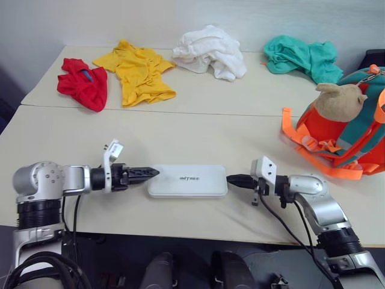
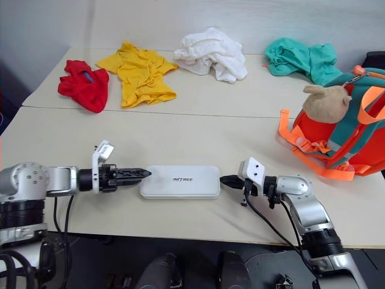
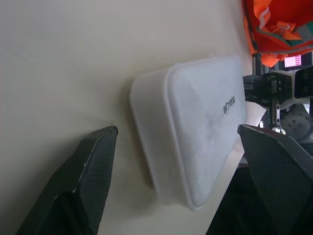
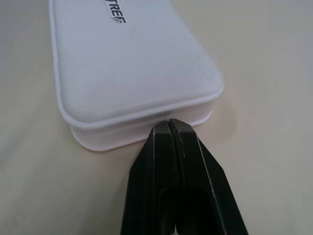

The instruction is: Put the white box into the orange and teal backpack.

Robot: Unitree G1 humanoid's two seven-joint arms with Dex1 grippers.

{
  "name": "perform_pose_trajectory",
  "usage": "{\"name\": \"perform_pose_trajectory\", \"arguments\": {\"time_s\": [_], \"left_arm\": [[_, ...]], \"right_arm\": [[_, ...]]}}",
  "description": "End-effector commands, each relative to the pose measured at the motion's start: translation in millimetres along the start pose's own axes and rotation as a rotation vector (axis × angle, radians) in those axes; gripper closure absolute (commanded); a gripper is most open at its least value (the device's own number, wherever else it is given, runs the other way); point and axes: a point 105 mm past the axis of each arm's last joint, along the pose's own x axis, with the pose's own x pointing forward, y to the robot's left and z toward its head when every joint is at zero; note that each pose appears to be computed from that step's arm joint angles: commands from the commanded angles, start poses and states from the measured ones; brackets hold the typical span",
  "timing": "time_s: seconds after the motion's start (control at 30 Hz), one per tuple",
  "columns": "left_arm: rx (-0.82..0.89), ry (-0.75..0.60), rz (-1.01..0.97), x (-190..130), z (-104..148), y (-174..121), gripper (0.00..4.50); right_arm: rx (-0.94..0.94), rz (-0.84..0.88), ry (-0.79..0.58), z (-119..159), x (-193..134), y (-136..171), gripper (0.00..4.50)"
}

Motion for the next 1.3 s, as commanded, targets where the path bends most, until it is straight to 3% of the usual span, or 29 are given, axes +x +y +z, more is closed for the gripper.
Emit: {"name": "perform_pose_trajectory", "arguments": {"time_s": [0.03,0.1,0.2,0.33,0.47,0.53,0.63,0.73,0.93,1.03,1.17,1.3], "left_arm": [[-0.049,0.086,-0.096,19,-13,-11,0.36],[-0.057,0.106,-0.128,23,-14,-17,0.36],[-0.077,0.090,-0.140,23,-9,-19,0.98],[-0.090,0.075,-0.151,17,-5,-21,2.23],[-0.073,0.069,-0.182,5,-7,-27,3.20],[-0.044,0.064,-0.177,0,-10,-29,3.27],[0.062,-0.080,-0.272,-12,-1,-46,3.27],[0.229,-0.217,-0.354,-21,4,-63,3.27],[0.630,-0.404,-0.254,-41,-1,-44,3.27],[0.745,-0.446,-0.218,-51,-8,-33,3.27],[0.816,-0.504,-0.188,-58,-3,-28,3.27],[0.827,-0.508,-0.173,-60,2,-26,3.27]], "right_arm": [[-0.031,0.037,-0.036,10,10,5,4.50],[-0.029,0.041,-0.048,13,16,7,4.50],[-0.029,0.040,-0.055,15,21,8,4.50],[-0.024,0.014,-0.040,10,16,7,4.50],[-0.003,-0.061,-0.001,-1,-7,0,4.50],[0.026,-0.104,-0.003,-3,-23,-2,4.50],[0.084,-0.215,-0.038,-2,-55,-3,3.91],[0.142,-0.315,-0.044,-6,-86,4,2.90],[0.236,-0.769,-0.077,-14,-167,24,0.88],[0.236,-0.993,-0.087,-19,-205,28,0.05],[0.172,-1.119,-0.076,-19,-229,18,0.05],[0.112,-1.138,-0.106,-12,-233,-21,0.05]]}}
